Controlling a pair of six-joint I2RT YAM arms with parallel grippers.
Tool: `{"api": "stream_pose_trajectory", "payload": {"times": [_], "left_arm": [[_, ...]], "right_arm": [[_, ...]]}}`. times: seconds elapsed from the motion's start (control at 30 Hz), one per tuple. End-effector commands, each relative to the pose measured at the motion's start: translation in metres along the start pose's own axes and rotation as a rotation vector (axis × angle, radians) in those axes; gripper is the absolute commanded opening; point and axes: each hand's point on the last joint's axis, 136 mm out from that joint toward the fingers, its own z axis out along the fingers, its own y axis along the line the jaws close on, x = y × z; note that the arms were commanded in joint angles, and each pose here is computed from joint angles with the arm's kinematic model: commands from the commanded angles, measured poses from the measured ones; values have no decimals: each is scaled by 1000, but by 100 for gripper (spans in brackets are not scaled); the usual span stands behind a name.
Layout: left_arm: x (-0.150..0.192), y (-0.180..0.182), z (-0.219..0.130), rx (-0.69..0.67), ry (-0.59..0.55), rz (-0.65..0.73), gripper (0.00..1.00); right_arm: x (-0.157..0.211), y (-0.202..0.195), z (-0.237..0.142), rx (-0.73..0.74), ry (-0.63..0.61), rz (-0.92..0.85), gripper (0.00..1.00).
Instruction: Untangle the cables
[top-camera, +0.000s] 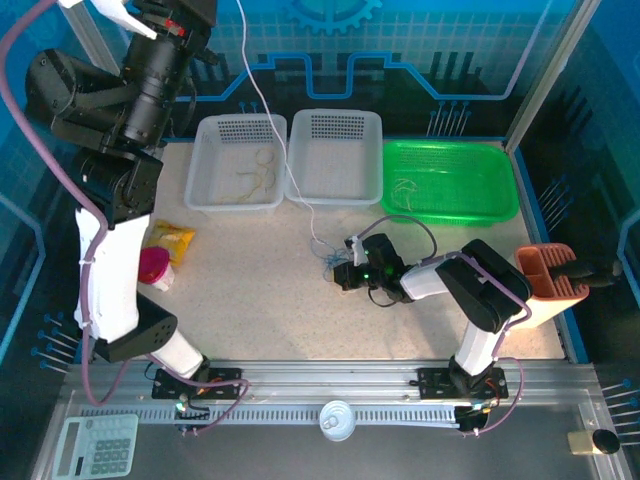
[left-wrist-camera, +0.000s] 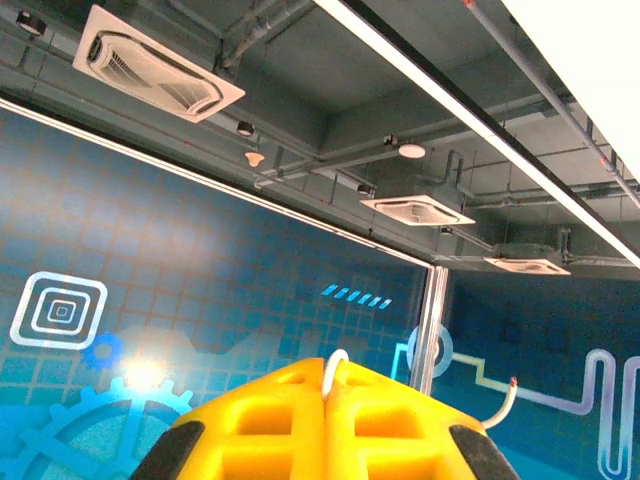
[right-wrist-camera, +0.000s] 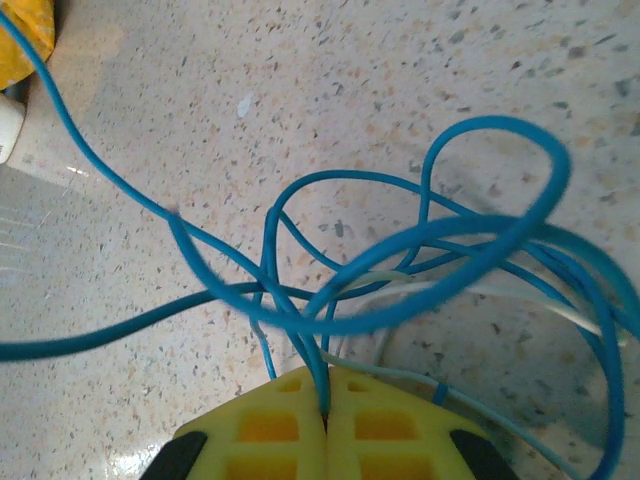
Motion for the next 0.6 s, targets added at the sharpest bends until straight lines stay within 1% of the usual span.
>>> {"api": "stream_pose_trajectory", "payload": {"times": [0.0,0.13,0.27,0.37,0.43,0.5,0.57], "left_arm": [[-13,3,-4,-17,-44,4,0],[3,5,-6,-17,-2,-14,0],[35,6,-11,-1,102,-59,0],[68,9,-22,7,172,-127,0],[94,15,-33,-6,216,-165,0],[113,20,-44,-18,247,-196,0],[129,23,-54,-25,273,-225,0]], "right_arm": [[18,-23,1,68,43,51,0],[14,-21,0,63,36,50,0],[7,-10,-5,30,25,40,0],[-7,6,-12,-9,7,24,22],[-19,20,-20,-34,-6,0,40],[-32,34,-30,-51,-18,-32,50],[-45,49,-44,-65,-44,-66,57]]}}
